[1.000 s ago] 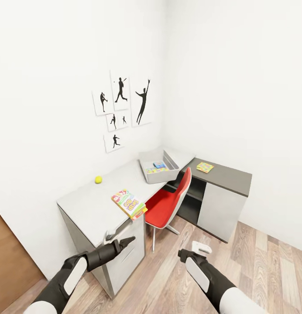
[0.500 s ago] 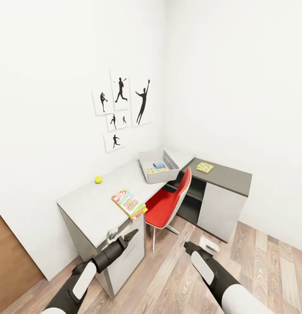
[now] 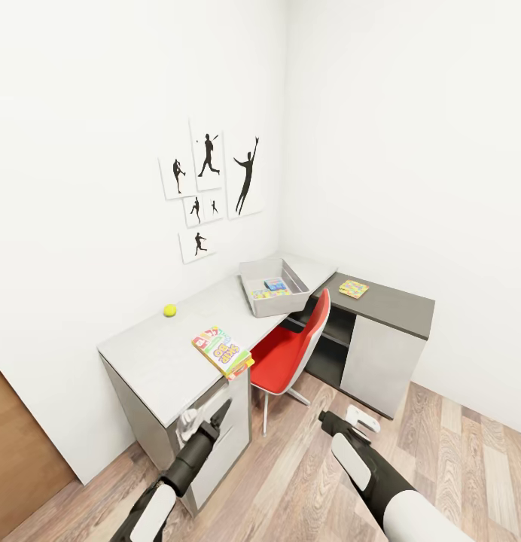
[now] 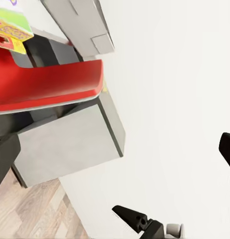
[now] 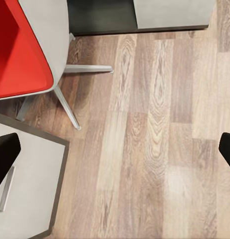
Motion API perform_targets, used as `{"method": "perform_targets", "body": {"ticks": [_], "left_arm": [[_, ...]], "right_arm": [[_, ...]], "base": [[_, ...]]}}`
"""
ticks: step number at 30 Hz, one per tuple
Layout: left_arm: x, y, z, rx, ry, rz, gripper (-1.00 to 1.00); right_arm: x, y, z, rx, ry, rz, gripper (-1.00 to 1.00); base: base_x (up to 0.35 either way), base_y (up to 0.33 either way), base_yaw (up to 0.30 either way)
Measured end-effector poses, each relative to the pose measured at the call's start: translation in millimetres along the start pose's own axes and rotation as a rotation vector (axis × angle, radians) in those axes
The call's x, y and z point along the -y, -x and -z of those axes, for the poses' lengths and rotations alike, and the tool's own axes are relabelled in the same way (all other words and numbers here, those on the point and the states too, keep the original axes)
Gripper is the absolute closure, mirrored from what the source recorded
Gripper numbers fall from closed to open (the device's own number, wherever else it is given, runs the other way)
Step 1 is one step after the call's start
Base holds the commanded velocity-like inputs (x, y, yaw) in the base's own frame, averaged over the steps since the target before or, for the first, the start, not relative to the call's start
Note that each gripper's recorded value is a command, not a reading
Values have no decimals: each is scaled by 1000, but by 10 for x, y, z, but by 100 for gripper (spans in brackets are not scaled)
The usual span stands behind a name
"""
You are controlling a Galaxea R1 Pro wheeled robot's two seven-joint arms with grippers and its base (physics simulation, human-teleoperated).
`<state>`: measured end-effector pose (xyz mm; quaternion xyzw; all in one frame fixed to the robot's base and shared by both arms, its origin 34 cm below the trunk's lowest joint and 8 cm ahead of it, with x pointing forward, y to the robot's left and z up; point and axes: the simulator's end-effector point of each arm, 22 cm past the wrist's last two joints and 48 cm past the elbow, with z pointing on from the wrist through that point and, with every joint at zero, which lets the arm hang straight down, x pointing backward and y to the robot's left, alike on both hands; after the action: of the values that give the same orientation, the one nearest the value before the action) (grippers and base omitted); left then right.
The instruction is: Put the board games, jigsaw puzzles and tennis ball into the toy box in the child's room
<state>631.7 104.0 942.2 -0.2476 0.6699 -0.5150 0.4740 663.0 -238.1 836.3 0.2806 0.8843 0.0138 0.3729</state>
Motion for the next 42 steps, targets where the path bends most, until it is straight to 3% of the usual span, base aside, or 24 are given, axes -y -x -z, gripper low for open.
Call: {"method": "perform_targets", "body": {"ticks": [6, 16, 23, 30, 42], "left_arm": [[-26, -22, 19, 16, 9, 40, -100], [-196, -90, 22, 15, 90, 55, -100], [-323, -442, 81, -5, 154, 83, -100], [-462, -662, 148, -38, 210, 65, -100], [-711, -892, 302, -84, 292, 84, -100]], "right_arm": [[2, 14, -1, 4, 3, 0, -100], [-40, 9, 11, 10, 13, 9, -100], [-178, -40, 44, 29, -7, 34, -100], [-280, -168, 98, 29, -28, 14, -100], [-335, -164, 111, 31, -15, 9, -100]], "base": [[0, 0, 0], [0, 0, 0], [0, 0, 0], [0, 0, 0], [96, -10, 0]]}}
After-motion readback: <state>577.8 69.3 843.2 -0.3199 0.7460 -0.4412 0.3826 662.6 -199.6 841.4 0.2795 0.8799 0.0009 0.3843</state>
